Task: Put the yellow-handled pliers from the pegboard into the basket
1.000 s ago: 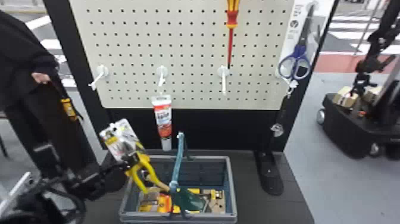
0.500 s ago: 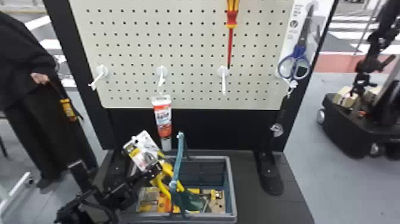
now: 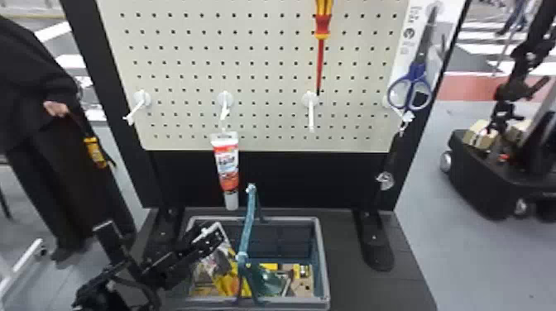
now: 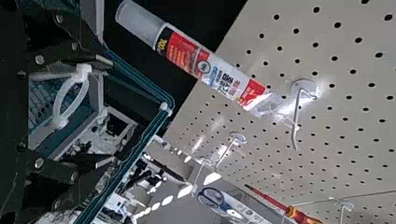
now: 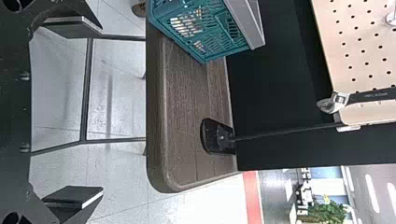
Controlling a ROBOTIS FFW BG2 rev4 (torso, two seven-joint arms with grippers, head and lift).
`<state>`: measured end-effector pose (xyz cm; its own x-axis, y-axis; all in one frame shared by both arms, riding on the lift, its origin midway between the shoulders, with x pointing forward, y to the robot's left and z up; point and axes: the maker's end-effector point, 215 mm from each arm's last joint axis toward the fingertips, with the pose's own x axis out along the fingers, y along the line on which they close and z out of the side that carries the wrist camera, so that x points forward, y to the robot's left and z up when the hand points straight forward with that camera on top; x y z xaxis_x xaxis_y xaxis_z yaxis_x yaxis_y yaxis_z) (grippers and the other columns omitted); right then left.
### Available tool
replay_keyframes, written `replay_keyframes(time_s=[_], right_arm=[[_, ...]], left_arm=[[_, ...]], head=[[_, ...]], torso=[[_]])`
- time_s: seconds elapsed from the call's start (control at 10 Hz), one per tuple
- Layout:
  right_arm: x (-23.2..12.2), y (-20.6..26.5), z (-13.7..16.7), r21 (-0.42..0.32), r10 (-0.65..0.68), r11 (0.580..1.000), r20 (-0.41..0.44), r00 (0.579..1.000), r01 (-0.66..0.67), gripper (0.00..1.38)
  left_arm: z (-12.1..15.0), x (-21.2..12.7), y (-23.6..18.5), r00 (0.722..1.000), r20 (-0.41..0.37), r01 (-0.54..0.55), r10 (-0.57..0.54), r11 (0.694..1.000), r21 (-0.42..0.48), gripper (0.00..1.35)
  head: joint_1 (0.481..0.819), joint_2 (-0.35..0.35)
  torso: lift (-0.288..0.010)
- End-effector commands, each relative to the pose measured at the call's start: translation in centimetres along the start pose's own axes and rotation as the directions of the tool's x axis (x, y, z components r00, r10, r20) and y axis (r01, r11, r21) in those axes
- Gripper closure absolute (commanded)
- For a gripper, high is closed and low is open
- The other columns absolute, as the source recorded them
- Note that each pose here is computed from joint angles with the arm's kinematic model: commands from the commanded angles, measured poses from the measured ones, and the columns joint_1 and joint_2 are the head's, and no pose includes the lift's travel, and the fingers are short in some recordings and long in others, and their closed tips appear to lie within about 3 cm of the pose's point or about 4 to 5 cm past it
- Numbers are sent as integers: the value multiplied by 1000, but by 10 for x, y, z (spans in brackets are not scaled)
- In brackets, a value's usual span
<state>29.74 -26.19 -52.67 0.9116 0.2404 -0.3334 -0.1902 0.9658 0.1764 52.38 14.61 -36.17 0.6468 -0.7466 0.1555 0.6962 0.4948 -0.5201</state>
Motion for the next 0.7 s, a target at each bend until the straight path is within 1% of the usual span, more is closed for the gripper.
replay_keyframes(time_s=[0.0, 0.6], right_arm=[[1, 0, 1, 1, -1, 1000, 2, 1000, 1, 108], [2, 0, 2, -2, 1, 1000, 3, 1000, -1, 108]], left_arm=[[8, -1, 2, 1000, 15, -3, 3, 1000, 8, 191], [10, -3, 3, 1000, 24, -8, 8, 1000, 10, 199]], head=[[549, 0], [549, 0]], torso=[[-100], [-100]])
